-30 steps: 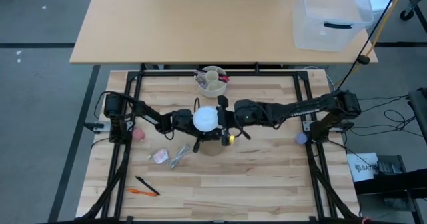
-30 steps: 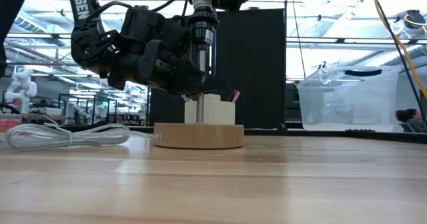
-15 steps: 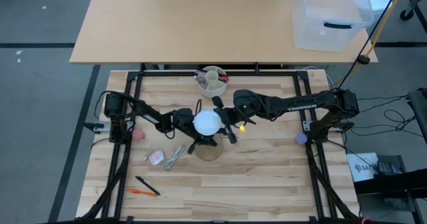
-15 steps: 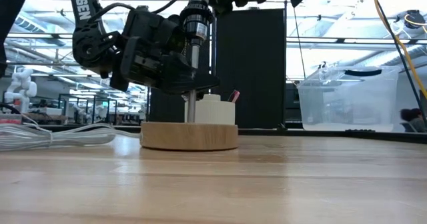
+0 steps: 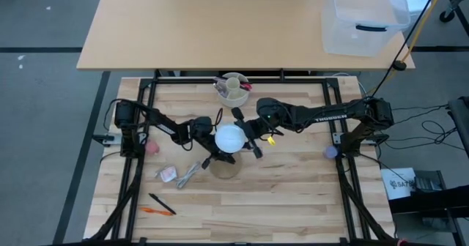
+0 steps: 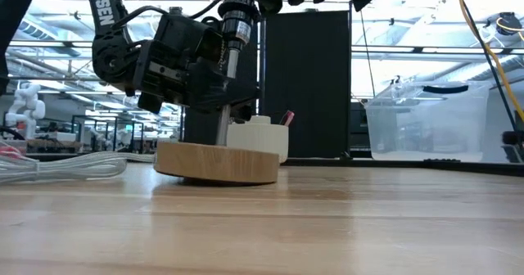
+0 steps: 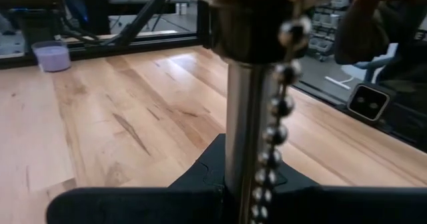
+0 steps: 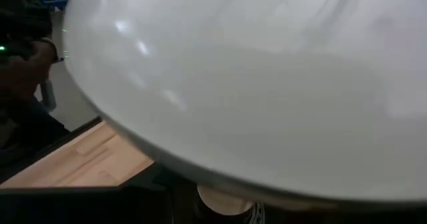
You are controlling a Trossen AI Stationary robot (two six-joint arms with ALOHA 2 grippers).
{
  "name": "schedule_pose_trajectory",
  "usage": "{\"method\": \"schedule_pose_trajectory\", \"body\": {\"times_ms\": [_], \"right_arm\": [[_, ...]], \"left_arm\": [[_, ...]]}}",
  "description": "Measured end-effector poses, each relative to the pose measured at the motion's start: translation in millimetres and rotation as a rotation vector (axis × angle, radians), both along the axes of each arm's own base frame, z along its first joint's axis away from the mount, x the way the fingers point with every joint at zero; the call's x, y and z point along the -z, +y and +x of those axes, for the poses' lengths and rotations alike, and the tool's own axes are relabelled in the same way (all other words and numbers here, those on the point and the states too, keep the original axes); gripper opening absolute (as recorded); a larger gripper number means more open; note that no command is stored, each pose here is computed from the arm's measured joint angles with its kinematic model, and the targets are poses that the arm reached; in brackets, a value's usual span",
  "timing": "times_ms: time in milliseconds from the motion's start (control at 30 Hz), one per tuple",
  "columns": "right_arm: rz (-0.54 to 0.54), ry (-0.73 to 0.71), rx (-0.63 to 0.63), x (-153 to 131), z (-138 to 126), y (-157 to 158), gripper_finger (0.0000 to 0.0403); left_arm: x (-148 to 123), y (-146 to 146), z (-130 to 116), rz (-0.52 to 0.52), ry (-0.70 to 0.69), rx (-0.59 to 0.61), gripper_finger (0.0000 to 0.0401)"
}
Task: Screw lightbulb
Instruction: Remove the lightbulb from the wooden lamp
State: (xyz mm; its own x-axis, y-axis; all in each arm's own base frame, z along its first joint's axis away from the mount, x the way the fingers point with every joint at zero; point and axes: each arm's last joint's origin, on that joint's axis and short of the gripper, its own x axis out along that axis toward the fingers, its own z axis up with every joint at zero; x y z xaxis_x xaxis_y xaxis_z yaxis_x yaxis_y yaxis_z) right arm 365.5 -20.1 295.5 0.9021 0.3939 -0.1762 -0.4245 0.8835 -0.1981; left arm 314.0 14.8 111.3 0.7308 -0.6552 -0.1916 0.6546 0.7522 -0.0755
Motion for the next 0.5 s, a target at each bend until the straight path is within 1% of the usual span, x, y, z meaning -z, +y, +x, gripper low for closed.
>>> {"method": "schedule_pose_trajectory", "body": {"times_ms": [300,400,500], "right_arm": [[-0.002,-0.012,-0.038,-0.7,-0.1,2.5,0.0162],[-0.003,-0.021,-0.034,-1.7,0.4,5.6,0.0163],[-0.009,-0.032,-0.023,-2.6,1.1,10.0,0.0172]], "left_arm": [[0.4,0.5,-1.4,-0.003,-0.004,0.051,0.0022],[0.8,0.7,-1.2,0.008,-0.007,0.035,0.0022],[1.2,3.6,-1.1,0.021,-0.010,0.005,0.0022]]}}
